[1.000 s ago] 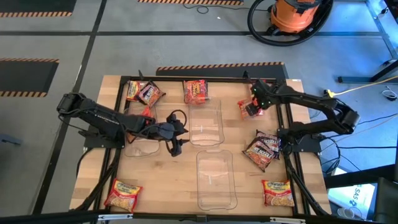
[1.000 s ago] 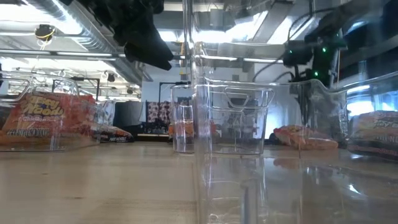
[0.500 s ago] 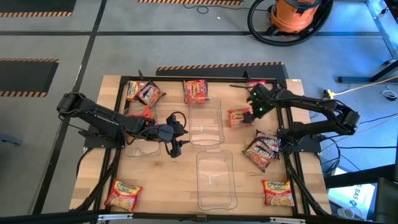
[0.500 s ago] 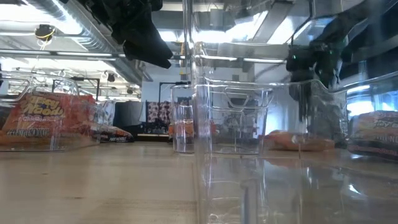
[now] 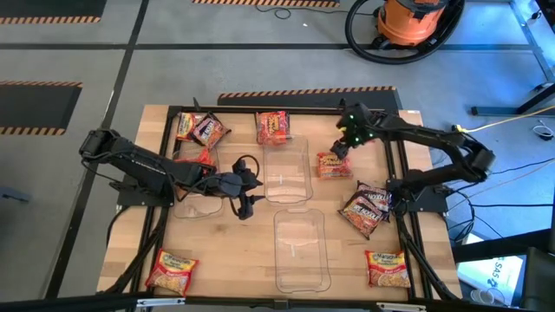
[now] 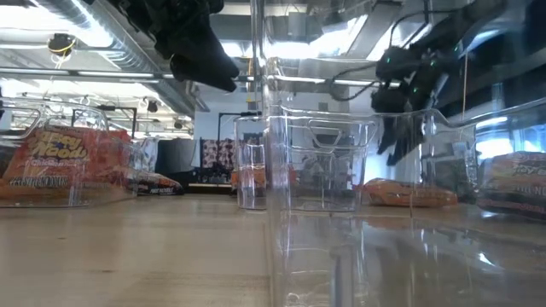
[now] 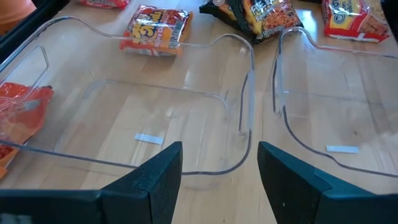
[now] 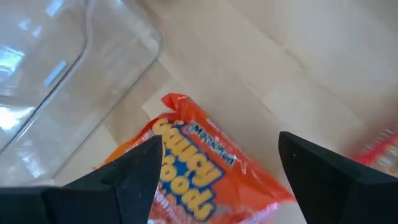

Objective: Sort Maruchan noodles
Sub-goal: Put the orange noodle pack into the top left transparent bin

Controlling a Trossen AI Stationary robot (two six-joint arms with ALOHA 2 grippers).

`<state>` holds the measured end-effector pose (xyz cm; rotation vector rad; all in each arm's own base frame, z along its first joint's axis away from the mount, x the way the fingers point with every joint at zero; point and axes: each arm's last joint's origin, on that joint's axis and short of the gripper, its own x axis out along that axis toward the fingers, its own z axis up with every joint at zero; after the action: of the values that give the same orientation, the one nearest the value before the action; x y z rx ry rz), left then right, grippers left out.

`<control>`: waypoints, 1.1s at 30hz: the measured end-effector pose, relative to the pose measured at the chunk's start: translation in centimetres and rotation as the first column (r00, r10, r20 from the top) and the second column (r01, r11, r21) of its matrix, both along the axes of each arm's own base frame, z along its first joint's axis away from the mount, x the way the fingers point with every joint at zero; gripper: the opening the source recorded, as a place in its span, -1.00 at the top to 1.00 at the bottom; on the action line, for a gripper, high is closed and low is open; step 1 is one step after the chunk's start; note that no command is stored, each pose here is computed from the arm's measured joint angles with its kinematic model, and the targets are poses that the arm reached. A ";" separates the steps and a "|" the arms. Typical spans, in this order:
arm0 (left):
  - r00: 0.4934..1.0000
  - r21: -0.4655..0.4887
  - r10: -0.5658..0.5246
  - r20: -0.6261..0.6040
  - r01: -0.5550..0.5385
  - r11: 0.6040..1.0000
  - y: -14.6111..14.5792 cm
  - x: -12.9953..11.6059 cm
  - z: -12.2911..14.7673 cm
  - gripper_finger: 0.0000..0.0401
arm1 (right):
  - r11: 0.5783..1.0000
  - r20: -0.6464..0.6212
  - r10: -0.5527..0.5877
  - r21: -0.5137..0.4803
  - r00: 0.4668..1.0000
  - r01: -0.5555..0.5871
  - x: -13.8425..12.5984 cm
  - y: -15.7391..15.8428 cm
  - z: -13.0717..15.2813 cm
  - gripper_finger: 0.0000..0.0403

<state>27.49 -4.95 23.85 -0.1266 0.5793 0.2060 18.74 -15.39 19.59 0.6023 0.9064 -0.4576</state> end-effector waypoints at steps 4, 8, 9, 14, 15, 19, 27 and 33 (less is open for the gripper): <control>1.000 -0.001 0.001 0.001 -0.001 1.000 0.0 0.0 0.0 -0.01 | 0.993 0.003 0.068 0.100 0.998 -0.068 -0.1 -1.4 -2.2 -0.48; 1.000 -0.006 0.004 0.002 -0.004 1.000 0.0 0.0 0.0 -0.01 | 0.977 0.007 0.134 0.167 0.991 -0.134 -0.1 -2.0 -4.0 -0.48; 1.000 -0.006 0.004 0.003 -0.004 1.000 0.0 0.0 0.0 -0.01 | 0.972 0.013 0.152 0.181 0.988 -0.152 0.0 -2.0 -4.3 -0.48; 1.000 -0.006 0.004 0.003 -0.004 1.000 0.0 0.0 0.0 -0.01 | 0.942 0.047 0.220 0.250 0.974 -0.224 0.4 -2.0 -5.7 -0.48; 1.000 -0.007 0.004 0.004 -0.004 1.000 0.0 0.0 0.0 -0.01 | 0.936 0.047 0.222 0.268 0.974 -0.227 0.4 -2.0 -6.0 -0.48; 1.000 -0.007 0.004 0.004 -0.004 1.000 0.0 0.0 0.0 -0.01 | 0.914 0.057 0.246 0.318 0.967 -0.252 0.3 -1.8 -6.6 -0.40; 1.000 -0.007 0.004 0.006 -0.004 1.000 0.0 0.0 0.0 -0.01 | 0.873 0.101 0.274 0.390 0.956 -0.291 0.3 -1.5 -7.2 0.21; 1.000 -0.007 0.004 0.005 -0.004 1.000 0.0 0.0 0.0 -0.01 | 0.867 0.119 0.294 0.384 0.948 -0.317 0.3 -1.4 -7.3 0.63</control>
<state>27.51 -4.95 23.89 -0.1346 0.5744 0.2075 19.07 -16.83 12.32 0.8217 1.0294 0.0392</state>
